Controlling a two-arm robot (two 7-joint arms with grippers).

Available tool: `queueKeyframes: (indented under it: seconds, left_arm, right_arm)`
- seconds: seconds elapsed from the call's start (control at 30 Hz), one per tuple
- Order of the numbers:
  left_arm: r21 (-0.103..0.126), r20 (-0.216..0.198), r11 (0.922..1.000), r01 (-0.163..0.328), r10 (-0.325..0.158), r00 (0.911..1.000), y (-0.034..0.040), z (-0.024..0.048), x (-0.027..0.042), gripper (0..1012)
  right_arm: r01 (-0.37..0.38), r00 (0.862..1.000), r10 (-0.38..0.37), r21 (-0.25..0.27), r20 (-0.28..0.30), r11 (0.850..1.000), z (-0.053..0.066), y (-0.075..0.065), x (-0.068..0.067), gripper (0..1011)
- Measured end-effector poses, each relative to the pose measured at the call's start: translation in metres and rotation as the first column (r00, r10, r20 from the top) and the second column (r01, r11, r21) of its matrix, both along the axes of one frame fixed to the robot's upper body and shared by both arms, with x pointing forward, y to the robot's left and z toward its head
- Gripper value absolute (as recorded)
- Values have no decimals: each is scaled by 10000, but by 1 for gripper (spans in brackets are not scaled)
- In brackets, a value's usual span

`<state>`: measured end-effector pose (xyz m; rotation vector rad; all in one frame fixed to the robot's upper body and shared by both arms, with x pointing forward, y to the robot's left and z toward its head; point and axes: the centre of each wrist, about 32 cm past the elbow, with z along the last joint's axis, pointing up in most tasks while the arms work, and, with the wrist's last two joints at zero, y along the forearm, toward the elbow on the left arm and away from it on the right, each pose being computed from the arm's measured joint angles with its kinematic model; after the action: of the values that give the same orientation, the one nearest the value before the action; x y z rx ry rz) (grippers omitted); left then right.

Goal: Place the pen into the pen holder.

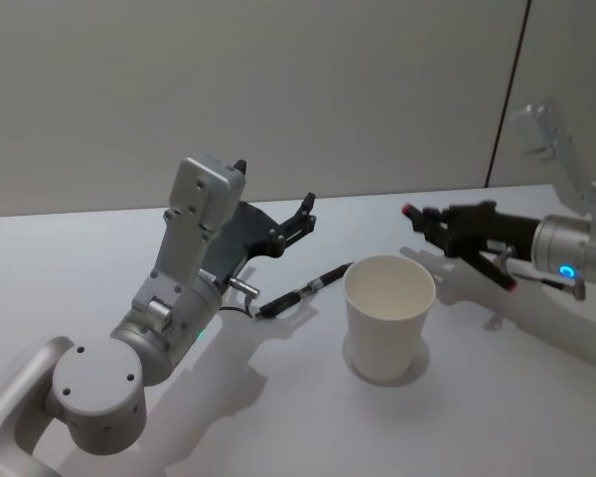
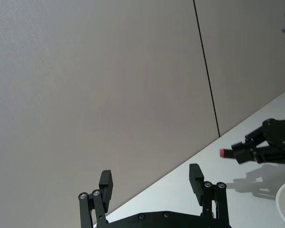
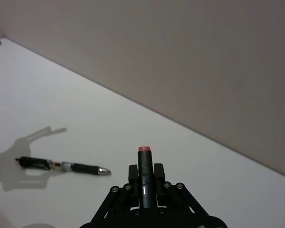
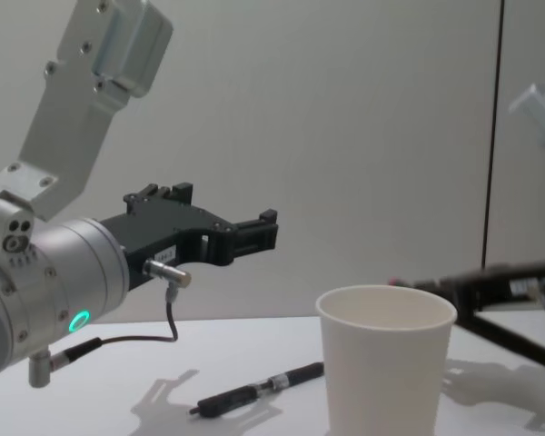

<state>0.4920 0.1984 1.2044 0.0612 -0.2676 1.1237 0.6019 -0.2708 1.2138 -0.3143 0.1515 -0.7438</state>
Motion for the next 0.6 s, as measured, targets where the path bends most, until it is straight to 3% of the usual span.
queueKeyframes:
  seconds: [0.33, 0.6]
  left_arm:
    - [0, 1, 10000, -1, 1, 10000, 0, 0, 0, 1001]
    - [-1, 0, 10000, -1, 1, 10000, 0, 0, 0, 1001]
  right_arm:
    - [-506, 9879, 312, 1258, 1517, 9908, 243, 24, -6, 187]
    - [-1053, 9570, 385, 2208, 2874, 9696, 488, 26, -17, 187]
